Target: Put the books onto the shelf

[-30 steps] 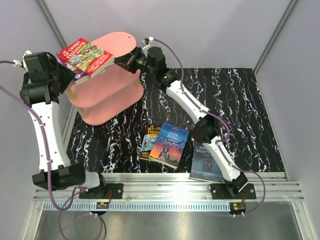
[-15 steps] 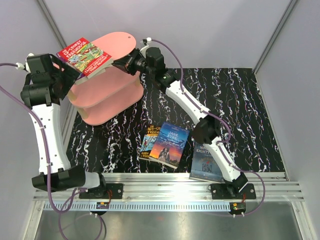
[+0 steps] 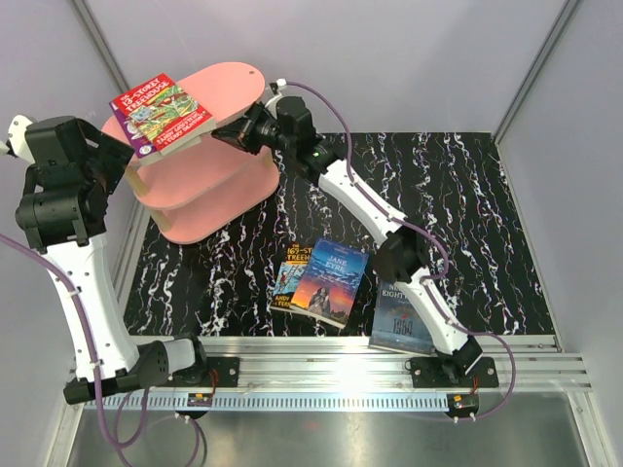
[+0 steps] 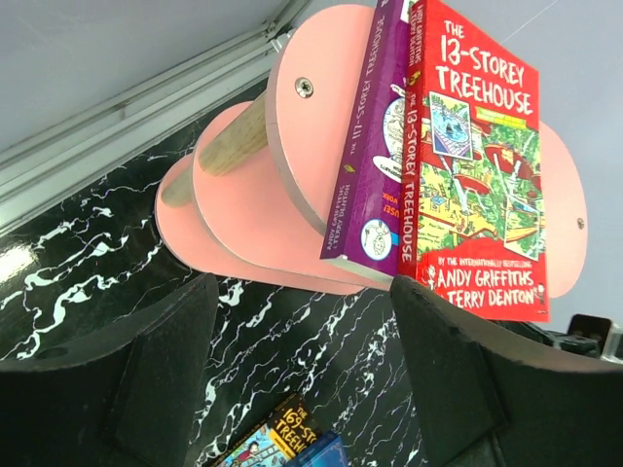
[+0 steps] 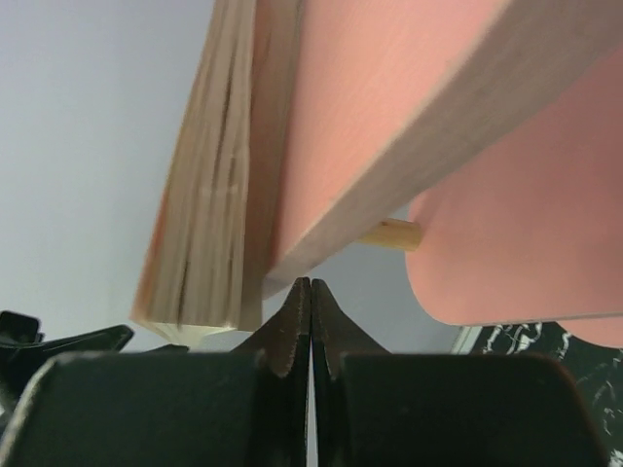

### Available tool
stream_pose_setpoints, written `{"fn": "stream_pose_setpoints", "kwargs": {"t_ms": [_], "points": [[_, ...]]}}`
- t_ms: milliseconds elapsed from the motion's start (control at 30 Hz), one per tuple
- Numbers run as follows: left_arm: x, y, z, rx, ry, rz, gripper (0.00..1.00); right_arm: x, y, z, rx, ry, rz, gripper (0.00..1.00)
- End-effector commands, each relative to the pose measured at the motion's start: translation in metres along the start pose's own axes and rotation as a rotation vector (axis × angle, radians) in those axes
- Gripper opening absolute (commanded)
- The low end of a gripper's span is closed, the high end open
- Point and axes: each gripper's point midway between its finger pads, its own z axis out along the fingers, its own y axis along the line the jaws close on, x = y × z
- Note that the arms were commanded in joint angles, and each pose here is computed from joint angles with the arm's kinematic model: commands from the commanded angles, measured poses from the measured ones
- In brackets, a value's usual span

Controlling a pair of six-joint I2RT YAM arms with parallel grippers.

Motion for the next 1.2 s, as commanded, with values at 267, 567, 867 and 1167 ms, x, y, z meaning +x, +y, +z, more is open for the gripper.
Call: {"fn": "stream_pose_setpoints", "kwargs": {"t_ms": [267, 567, 867, 1167], "points": [[0.004, -0.003, -0.006, 0.045, -0.001, -0.016, 0.74, -0.063, 0.066, -0.059, -0.031, -0.113, -0.162, 0.00], [0.009, 0.003, 0.004, 0.007, 0.012, -0.012, 0.74, -0.066, 0.071, -0.041, -0.112, -0.139, -0.084, 0.00], [0.005, -0.004, -0.008, 0.039, 0.010, -0.013, 0.73, -0.033, 0.061, -0.019, -0.118, -0.101, -0.042, 0.00], [0.005, 0.007, -0.017, 0.004, -0.025, 0.041, 0.73, -0.016, 0.069, -0.015, -0.130, -0.083, -0.054, 0.00]]}}
